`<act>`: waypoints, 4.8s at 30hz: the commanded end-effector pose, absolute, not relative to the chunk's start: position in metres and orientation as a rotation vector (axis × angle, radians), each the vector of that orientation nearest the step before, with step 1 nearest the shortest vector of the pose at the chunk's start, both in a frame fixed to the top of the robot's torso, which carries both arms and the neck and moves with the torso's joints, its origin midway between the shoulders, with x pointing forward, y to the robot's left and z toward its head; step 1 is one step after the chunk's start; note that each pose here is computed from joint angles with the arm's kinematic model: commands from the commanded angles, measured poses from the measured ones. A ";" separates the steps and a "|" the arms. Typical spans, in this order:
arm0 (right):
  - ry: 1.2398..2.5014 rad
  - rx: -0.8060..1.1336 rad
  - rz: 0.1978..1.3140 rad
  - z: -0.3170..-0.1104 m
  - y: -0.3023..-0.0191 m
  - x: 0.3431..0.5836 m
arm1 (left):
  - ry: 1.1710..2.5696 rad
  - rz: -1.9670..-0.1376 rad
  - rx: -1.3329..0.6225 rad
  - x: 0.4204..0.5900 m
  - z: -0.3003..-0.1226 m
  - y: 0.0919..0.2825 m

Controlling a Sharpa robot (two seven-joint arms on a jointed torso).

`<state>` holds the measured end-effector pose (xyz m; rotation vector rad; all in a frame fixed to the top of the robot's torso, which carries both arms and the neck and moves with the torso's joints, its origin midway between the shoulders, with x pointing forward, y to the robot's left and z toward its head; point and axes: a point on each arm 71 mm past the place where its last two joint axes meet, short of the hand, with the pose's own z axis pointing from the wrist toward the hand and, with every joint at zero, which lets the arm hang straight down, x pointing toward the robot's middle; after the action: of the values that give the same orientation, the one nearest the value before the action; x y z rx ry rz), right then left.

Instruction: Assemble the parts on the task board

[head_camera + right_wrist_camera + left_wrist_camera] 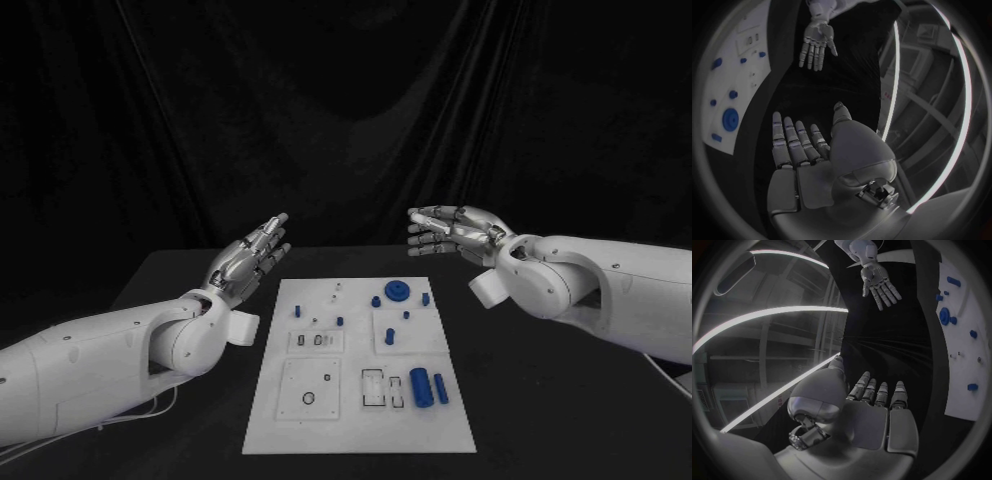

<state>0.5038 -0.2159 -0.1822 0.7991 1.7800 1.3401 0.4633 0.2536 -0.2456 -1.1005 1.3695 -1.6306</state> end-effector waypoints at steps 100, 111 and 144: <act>1.599 -0.847 0.421 -0.195 -0.138 0.521 | 1.304 -1.647 -0.791 0.434 -0.190 0.290; 1.610 -0.851 0.423 -0.202 -0.136 0.523 | 1.307 -1.652 -0.791 0.435 -0.190 0.290; 1.439 -0.851 0.480 -0.164 -0.119 0.525 | 1.310 -1.630 -0.798 0.436 -0.190 0.295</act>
<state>0.5238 -0.1224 -0.1687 -0.8669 1.4850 0.4817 0.4362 0.2963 -0.1973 -0.8448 1.3738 -1.5835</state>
